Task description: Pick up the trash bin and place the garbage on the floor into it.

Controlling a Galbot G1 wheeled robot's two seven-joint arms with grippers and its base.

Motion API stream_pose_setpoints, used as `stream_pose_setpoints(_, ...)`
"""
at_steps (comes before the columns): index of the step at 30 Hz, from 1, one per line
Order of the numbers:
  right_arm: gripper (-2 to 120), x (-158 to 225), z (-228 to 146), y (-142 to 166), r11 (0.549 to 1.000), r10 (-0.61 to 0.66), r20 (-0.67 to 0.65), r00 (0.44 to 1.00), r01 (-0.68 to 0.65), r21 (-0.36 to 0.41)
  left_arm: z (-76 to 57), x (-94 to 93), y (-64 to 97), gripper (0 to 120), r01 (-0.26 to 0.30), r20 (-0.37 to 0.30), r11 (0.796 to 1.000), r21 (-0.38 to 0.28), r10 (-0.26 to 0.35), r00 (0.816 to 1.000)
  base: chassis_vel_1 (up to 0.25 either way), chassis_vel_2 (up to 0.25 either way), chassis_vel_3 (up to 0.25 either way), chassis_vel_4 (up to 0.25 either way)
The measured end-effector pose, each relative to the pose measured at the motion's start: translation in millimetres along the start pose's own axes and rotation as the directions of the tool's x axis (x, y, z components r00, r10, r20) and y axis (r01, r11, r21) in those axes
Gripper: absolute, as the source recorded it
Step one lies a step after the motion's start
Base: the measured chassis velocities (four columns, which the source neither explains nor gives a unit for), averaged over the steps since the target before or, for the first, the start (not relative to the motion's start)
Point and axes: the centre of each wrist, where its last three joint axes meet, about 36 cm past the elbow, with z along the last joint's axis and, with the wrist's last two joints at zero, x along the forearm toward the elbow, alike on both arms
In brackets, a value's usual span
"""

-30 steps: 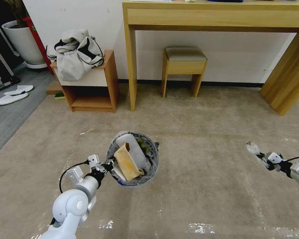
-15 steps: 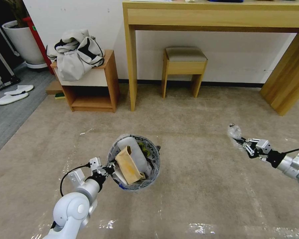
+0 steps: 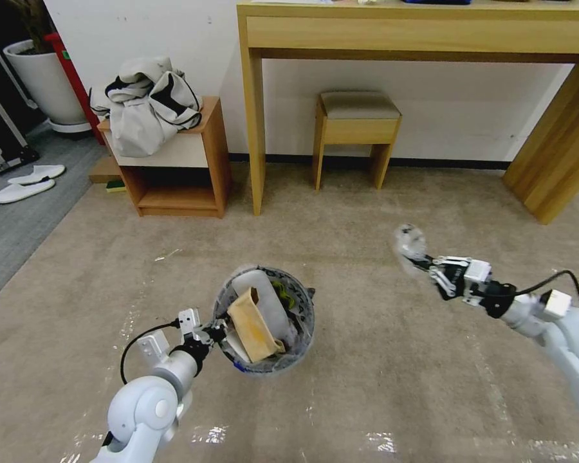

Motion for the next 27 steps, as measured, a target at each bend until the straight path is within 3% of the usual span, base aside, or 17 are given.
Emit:
stream_pose_setpoints(7,0,-35.6,-17.0,13.5,0.997,-0.073,0.058,0.996,0.073,-0.002,0.7,0.1,-7.1,0,-0.02,-0.014,0.999,0.032,0.02,1.0,0.0,0.0,0.0,0.0)
stream_pose_setpoints(13,0,-70.7,-21.9,30.7,0.985,-0.172,0.114,0.978,0.174,-0.007,0.1,0.7,-25.3,0,-0.03,-0.052,0.996,0.083,0.034,0.998,0.0,0.0,0.0,0.0)
stream_pose_setpoints(27,0,-74.9,-21.2,70.3,0.957,-0.286,0.113,0.952,0.29,-0.017,-2.5,0.8,-36.5,0,-0.029,-0.081,0.991,0.132,0.04,0.996,0.0,0.0,0.0,0.0)
